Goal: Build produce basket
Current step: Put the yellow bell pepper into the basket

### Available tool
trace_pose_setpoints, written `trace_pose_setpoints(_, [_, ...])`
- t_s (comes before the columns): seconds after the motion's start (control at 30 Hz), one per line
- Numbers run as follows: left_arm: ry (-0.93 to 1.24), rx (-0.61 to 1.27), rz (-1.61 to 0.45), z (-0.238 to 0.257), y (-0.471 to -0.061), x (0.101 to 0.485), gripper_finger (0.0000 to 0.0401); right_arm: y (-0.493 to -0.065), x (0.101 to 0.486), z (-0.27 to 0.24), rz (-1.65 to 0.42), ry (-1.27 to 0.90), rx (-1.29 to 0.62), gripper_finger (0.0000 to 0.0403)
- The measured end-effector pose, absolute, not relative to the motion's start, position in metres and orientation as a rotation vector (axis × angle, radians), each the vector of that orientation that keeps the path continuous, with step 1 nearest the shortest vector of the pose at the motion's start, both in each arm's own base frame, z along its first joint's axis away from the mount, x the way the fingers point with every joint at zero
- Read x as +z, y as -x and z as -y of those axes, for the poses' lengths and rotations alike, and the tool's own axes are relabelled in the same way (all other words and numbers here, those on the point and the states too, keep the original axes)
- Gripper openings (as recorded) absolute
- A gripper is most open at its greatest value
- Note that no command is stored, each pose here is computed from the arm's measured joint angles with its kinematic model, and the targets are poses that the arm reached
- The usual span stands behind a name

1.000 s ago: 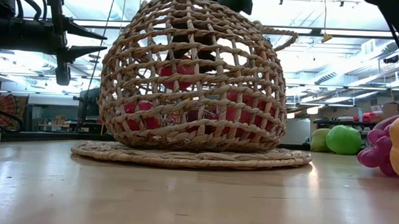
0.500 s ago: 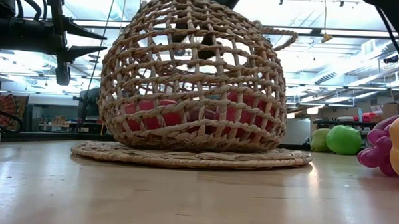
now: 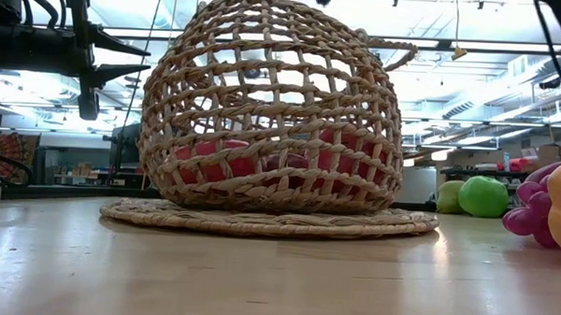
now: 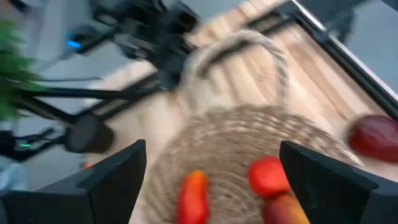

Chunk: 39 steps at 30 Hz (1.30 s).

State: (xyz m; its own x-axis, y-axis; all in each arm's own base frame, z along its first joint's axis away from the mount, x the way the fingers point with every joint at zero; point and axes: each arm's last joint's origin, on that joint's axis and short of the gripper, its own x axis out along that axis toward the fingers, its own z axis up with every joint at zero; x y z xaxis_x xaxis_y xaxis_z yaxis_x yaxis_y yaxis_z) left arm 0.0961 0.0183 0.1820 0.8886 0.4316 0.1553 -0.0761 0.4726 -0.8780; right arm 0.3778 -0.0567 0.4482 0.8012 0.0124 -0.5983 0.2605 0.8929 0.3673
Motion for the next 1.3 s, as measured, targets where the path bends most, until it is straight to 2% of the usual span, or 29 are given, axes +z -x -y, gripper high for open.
trace_pose_setpoints(0.2, [1.038,0.321,0.381,-0.018,-0.096,0.182,0.0089,-0.374,0.455,0.014,-0.643,-0.434,-0.013,0.0371])
trace_pose_setpoints(0.37, [1.038,0.32,0.383,-0.018,-0.096,0.182,0.0091,-0.363,0.445,-0.031,-0.83,-0.526,0.037,0.0367])
trace_pose_setpoints(0.6, [1.038,0.321,0.381,-0.018,-0.096,0.182,0.0091,-0.329,0.427,-0.09,-1.152,-0.658,-0.151,0.0366])
trace_pose_setpoints(0.83, [1.038,0.32,0.381,-0.018,-0.096,0.182,0.009,-0.309,0.405,-0.149,-1.135,-0.536,-0.369,0.0361])
trace_pose_setpoints(1.1, [1.038,0.32,0.382,-0.018,-0.096,0.182,0.0089,-0.295,0.359,-0.184,-1.311,-0.488,-0.423,0.0334])
trace_pose_setpoints(1.3, [1.038,0.32,0.382,-0.018,-0.096,0.182,0.0091,-0.28,0.342,-0.204,-1.304,-0.395,-0.348,0.031])
